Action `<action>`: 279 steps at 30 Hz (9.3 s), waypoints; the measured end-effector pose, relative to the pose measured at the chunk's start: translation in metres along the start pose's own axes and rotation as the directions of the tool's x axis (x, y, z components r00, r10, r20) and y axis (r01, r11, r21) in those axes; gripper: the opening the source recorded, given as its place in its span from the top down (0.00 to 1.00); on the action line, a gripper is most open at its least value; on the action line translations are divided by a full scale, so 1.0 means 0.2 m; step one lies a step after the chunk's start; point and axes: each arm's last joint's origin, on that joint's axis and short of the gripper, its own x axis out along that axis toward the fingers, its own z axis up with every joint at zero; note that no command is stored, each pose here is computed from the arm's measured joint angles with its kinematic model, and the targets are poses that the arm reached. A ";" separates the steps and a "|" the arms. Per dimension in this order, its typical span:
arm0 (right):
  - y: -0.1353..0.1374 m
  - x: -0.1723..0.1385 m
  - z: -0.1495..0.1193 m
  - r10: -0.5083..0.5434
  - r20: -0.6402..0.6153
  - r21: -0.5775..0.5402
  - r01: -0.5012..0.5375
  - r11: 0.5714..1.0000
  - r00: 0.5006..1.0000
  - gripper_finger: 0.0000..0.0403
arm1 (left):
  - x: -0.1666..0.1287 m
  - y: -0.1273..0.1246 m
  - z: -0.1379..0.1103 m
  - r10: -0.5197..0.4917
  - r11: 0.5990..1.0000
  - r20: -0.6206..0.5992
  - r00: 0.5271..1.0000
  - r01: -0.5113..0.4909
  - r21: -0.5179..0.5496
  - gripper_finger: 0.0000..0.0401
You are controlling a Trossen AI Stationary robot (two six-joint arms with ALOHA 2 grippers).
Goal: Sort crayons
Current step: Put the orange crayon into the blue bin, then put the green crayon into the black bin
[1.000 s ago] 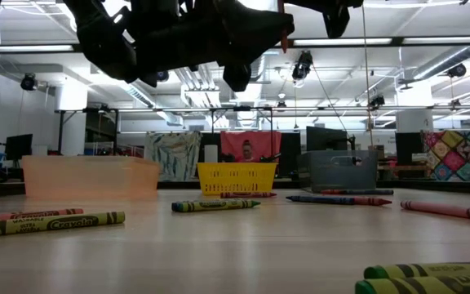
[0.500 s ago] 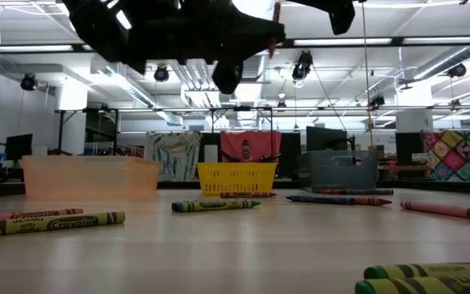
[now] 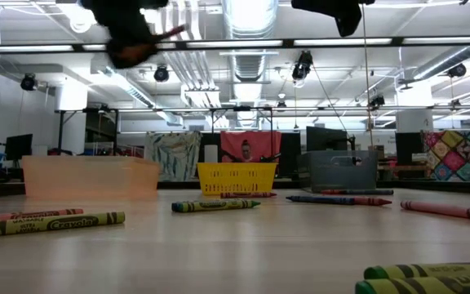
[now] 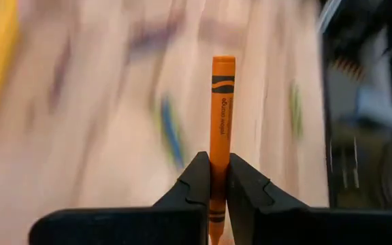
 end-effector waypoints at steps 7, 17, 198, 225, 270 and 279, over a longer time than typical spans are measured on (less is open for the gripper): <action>0.00 0.00 -0.01 -0.002 -0.013 -0.005 0.002 1.000 1.000 0.65 | -0.16 -0.08 -0.28 0.184 0.963 -0.474 0.861 -0.255 -0.089 1.00; 0.00 0.02 -0.04 -0.008 -0.046 -0.014 0.007 1.000 0.999 0.66 | -0.08 -0.17 -0.57 0.168 0.953 -0.665 0.728 -0.292 -0.079 0.99; 0.01 0.34 -0.39 -0.152 -0.620 -0.068 0.140 0.988 0.769 0.65 | 0.77 0.16 -0.37 0.328 0.874 0.340 0.882 -0.419 0.245 1.00; 0.06 0.43 -0.21 0.023 0.002 -0.236 -0.021 0.972 1.000 0.65 | 0.41 0.09 -0.22 -0.092 0.893 0.818 0.567 -0.316 0.320 1.00; -0.25 0.45 0.03 -0.172 -0.373 -0.220 0.093 0.971 0.912 0.96 | 0.48 0.09 -0.16 0.028 0.890 0.848 0.530 -0.400 0.220 0.61; -0.64 0.37 0.11 -0.371 -0.607 -0.240 0.283 0.929 0.702 0.96 | 0.48 0.11 -0.16 0.091 0.851 0.835 0.543 -0.477 0.217 0.61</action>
